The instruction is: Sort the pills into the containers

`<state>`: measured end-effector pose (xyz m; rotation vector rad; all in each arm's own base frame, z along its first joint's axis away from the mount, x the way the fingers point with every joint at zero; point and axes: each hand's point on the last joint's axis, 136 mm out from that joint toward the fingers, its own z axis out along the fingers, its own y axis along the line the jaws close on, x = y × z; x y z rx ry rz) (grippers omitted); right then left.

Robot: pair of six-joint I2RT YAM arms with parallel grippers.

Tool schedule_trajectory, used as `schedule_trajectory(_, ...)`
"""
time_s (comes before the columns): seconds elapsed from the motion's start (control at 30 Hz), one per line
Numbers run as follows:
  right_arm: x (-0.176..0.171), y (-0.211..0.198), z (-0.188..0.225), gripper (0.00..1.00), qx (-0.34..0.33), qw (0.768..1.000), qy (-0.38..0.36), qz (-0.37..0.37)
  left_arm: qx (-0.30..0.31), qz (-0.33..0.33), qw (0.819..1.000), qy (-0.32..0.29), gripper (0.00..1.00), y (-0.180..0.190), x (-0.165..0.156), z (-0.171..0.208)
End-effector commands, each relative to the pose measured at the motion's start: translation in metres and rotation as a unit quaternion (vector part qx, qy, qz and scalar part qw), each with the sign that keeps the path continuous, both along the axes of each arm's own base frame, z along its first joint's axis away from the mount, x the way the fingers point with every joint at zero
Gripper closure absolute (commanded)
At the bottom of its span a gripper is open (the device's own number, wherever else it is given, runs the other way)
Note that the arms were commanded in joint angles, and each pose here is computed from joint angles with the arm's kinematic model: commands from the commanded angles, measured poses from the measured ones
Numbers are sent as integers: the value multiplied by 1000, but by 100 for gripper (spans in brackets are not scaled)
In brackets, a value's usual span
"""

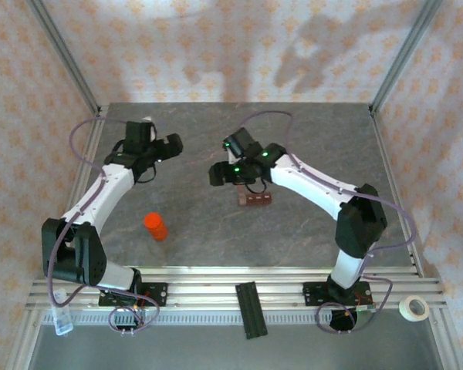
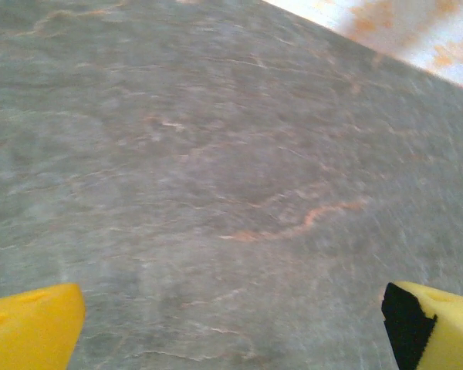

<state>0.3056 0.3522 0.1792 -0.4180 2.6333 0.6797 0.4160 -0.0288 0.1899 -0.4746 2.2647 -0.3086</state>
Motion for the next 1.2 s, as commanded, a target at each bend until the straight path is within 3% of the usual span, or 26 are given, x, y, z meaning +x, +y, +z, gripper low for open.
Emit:
schedule_trajectory(0.0, -18, 29, 0, 20, -31, 998, -21, 49, -67, 31, 997, -13, 0, 18, -3, 2)
schedule_trajectory(0.43, -94, 155, -15, 13, -77, 967, -91, 224, -126, 124, 984, -11, 0, 95, -4, -19)
schedule_trajectory(0.9, -98, 199, -68, 12, -117, 957, -94, 247, -138, 148, 979, -4, 0, 126, -5, -33)
schedule_trajectory(1.07, -98, 203, -78, 19, -116, 958, -84, 247, -142, 146, 979, -5, 0, 125, -3, -33)
schedule_trajectory(1.17, -97, 202, -77, 31, -116, 959, -86, 244, -142, 145, 979, -5, 0, 125, -4, -33)
